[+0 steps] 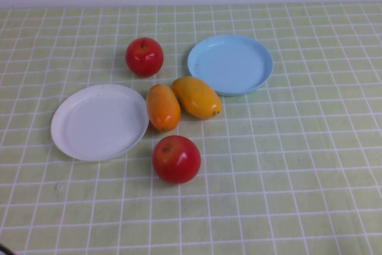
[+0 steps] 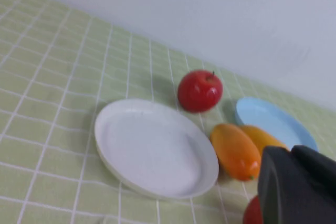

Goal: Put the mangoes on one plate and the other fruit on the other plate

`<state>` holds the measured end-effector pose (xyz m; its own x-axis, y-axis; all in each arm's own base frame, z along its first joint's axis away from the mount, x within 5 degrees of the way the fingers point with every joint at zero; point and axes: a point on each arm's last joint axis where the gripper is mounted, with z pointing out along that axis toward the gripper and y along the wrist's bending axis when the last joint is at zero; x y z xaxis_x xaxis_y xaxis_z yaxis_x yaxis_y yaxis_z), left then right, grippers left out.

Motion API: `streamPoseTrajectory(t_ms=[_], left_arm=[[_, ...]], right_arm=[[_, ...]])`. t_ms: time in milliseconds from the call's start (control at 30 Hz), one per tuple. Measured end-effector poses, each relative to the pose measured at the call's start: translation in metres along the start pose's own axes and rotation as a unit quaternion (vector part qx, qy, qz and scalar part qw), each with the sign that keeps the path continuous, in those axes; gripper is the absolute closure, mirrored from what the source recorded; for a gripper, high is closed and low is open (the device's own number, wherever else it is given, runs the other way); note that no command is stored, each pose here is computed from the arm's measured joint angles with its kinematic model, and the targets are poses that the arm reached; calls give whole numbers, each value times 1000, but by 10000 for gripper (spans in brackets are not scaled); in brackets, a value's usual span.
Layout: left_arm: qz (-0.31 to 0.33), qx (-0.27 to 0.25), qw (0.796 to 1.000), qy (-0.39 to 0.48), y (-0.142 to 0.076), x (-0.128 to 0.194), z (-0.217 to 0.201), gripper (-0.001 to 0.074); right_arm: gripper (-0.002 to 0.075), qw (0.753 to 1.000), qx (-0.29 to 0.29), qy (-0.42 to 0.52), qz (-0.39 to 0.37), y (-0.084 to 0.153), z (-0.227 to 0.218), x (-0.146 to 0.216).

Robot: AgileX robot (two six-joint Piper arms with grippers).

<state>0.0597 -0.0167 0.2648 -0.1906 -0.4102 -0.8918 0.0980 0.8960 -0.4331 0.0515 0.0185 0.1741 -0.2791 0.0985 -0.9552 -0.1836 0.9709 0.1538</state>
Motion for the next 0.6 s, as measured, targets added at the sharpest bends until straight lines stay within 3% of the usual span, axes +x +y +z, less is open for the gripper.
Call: streamPoseTrajectory(t_ms=[133, 367, 500, 600], left_arm=[[50, 10, 992, 116, -18, -28, 20, 737], [134, 39, 947, 290, -26, -58, 82, 737], [148, 60, 921, 354, -29, -61, 125, 737], [186, 93, 894, 396, -45, -51, 151, 737]], right_arm=[[743, 1000, 0, 0, 0, 0, 0, 0], [742, 1000, 0, 0, 0, 0, 0, 0], [742, 1000, 0, 0, 0, 0, 0, 0], [742, 1000, 0, 0, 0, 0, 0, 0]])
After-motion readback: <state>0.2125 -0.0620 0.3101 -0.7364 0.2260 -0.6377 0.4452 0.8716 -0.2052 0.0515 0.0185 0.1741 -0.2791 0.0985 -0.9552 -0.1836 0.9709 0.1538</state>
